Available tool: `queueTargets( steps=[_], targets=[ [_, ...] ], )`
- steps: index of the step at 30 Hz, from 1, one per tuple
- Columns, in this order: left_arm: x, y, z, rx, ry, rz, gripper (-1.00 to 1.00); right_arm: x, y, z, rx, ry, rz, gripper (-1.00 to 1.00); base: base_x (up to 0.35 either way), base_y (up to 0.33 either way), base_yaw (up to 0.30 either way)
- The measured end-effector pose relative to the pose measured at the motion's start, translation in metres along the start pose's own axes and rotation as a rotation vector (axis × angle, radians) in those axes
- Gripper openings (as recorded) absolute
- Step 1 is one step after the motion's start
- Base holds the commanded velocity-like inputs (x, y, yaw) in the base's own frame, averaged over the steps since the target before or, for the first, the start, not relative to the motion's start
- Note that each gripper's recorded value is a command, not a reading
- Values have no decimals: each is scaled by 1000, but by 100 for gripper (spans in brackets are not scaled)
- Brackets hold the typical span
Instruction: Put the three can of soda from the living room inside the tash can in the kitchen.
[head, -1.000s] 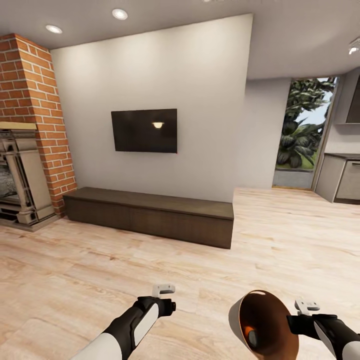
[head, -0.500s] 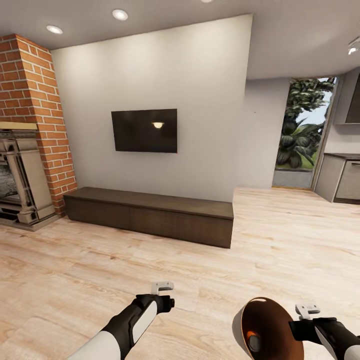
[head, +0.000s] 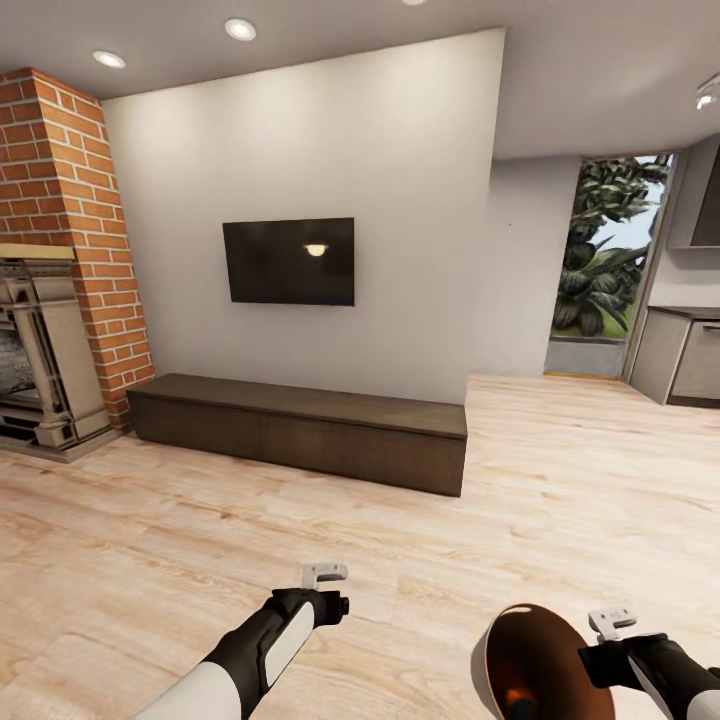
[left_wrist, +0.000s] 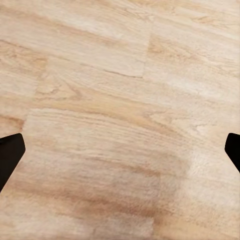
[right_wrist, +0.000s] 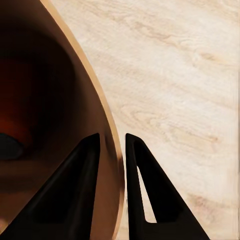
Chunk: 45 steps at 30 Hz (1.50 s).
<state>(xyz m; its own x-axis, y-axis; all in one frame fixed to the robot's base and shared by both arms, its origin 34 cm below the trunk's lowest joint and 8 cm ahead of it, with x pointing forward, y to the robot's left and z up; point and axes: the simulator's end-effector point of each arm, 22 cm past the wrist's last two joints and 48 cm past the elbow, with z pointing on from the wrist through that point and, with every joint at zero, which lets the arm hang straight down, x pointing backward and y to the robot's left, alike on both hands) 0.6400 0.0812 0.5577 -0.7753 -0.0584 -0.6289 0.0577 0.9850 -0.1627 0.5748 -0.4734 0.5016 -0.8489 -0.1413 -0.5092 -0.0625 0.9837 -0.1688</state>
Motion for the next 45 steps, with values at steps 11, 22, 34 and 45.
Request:
queueTargets(
  steps=[11, 22, 34, 45],
  targets=[
    [3, 6, 1, -8, 6, 2, 100, 34, 26, 7, -30, 53, -47, -100, 0, 0, 0],
    [2, 6, 1, -9, 6, 4, 100, 41, 29, 7, -59, 23, 156, -100, 0, 0, 0],
    [3, 6, 1, -9, 6, 5, 100, 41, 29, 7, -59, 21, 162, -100, 0, 0, 0],
    [2, 6, 1, -9, 6, 5, 100, 53, 27, 6, -56, 84, 193, -100, 0, 0, 0]
  ],
)
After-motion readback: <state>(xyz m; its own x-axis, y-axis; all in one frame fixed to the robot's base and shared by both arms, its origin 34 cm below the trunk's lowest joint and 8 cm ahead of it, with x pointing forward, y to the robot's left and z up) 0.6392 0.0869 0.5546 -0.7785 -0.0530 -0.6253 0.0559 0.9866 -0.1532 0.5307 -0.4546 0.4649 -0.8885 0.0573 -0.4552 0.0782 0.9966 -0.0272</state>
